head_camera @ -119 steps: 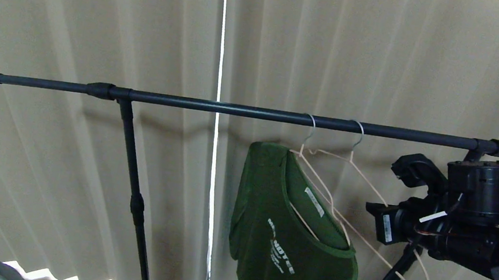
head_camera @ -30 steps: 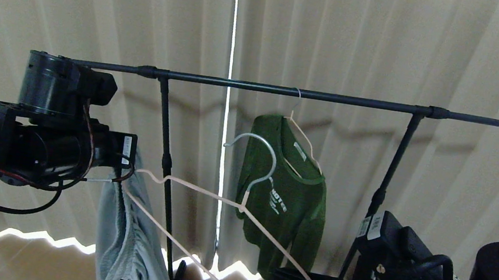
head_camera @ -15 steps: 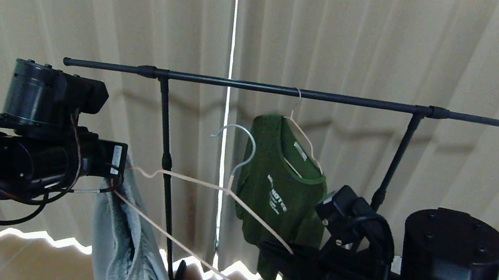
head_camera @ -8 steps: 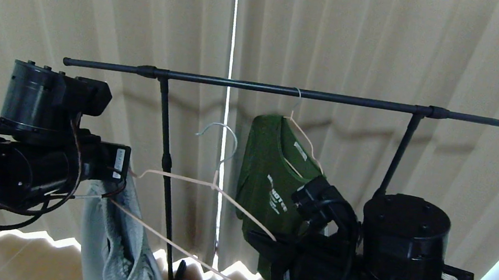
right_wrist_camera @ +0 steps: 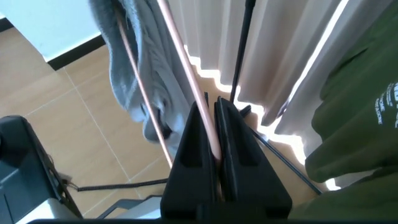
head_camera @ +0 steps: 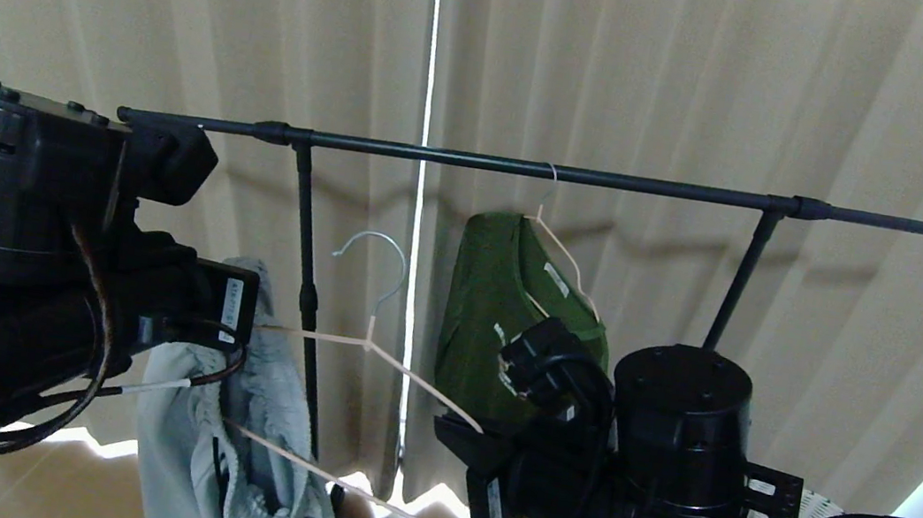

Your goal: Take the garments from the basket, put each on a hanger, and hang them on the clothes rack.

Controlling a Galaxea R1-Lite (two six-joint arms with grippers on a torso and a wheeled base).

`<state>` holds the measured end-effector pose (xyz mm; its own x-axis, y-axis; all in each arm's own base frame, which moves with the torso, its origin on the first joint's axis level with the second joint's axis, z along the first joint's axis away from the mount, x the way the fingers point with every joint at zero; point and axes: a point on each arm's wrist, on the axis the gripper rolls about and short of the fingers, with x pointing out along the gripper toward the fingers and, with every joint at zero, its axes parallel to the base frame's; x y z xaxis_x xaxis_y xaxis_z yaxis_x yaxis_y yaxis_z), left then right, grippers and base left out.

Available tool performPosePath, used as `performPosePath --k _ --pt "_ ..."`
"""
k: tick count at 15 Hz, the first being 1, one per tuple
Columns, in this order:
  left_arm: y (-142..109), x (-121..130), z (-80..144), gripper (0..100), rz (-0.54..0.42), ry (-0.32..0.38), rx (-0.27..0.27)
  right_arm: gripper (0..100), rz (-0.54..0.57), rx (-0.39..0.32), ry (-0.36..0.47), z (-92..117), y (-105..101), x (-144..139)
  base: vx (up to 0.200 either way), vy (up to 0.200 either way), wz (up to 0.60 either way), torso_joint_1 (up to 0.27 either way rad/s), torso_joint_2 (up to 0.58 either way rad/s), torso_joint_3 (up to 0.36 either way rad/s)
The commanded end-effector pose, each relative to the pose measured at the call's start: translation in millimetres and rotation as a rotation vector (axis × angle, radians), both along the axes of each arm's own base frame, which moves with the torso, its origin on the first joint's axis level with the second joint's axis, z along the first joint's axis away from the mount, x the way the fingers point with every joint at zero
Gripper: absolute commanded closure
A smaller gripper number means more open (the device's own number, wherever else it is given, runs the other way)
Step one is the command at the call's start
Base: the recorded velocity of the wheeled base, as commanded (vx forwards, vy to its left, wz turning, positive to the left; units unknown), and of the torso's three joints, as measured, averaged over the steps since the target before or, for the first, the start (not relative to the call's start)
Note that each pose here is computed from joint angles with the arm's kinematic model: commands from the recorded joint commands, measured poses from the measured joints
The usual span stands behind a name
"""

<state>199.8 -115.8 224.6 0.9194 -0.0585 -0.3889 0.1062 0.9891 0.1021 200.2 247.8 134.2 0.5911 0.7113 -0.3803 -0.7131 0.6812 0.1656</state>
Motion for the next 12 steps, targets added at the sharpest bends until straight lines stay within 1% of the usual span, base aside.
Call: performPosePath --k 1,4,5,7,8,9,11,12 --pt "-7.3 -17.6 7.6 100 -0.071 -0.030 -0.023 100 0.001 -0.003 0.002 -2.0 2.0 1.5 0.000 0.000 0.00 0.000 0.00 0.000" --pt "-11.2 -27.9 10.7 100 -0.117 -0.043 -0.033 100 -0.005 0.001 0.001 -1.0 2.0 3.3 0.000 0.000 0.00 0.000 0.00 0.000" --pt "-12.7 -34.4 10.2 100 -0.147 -0.043 -0.037 100 -0.012 0.002 0.000 -0.6 0.6 5.4 0.000 0.000 0.00 0.000 0.00 0.000" --pt "-21.7 -49.5 1.5 100 -0.246 -0.019 -0.033 100 -0.015 0.007 -0.004 0.3 0.0 6.1 0.000 0.000 0.00 0.000 0.00 0.000" --pt "-23.8 -51.6 0.7 100 -0.266 -0.016 -0.034 100 -0.015 0.010 -0.008 0.2 0.2 6.3 0.000 0.000 0.00 0.000 0.00 0.000" --pt "-31.4 -56.4 0.7 100 -0.320 -0.012 -0.042 100 -0.014 0.026 -0.024 1.0 1.9 7.2 0.000 0.000 0.00 0.000 0.00 0.000" --pt "-35.0 -56.1 3.4 100 -0.354 -0.036 -0.070 100 -0.016 0.030 -0.028 0.4 2.6 7.8 0.000 0.000 0.00 0.000 0.00 0.000" --pt "-35.0 -56.1 4.5 100 -0.354 -0.044 -0.077 100 -0.016 0.031 -0.029 0.9 2.5 7.7 0.000 0.000 0.00 0.000 0.00 0.000"
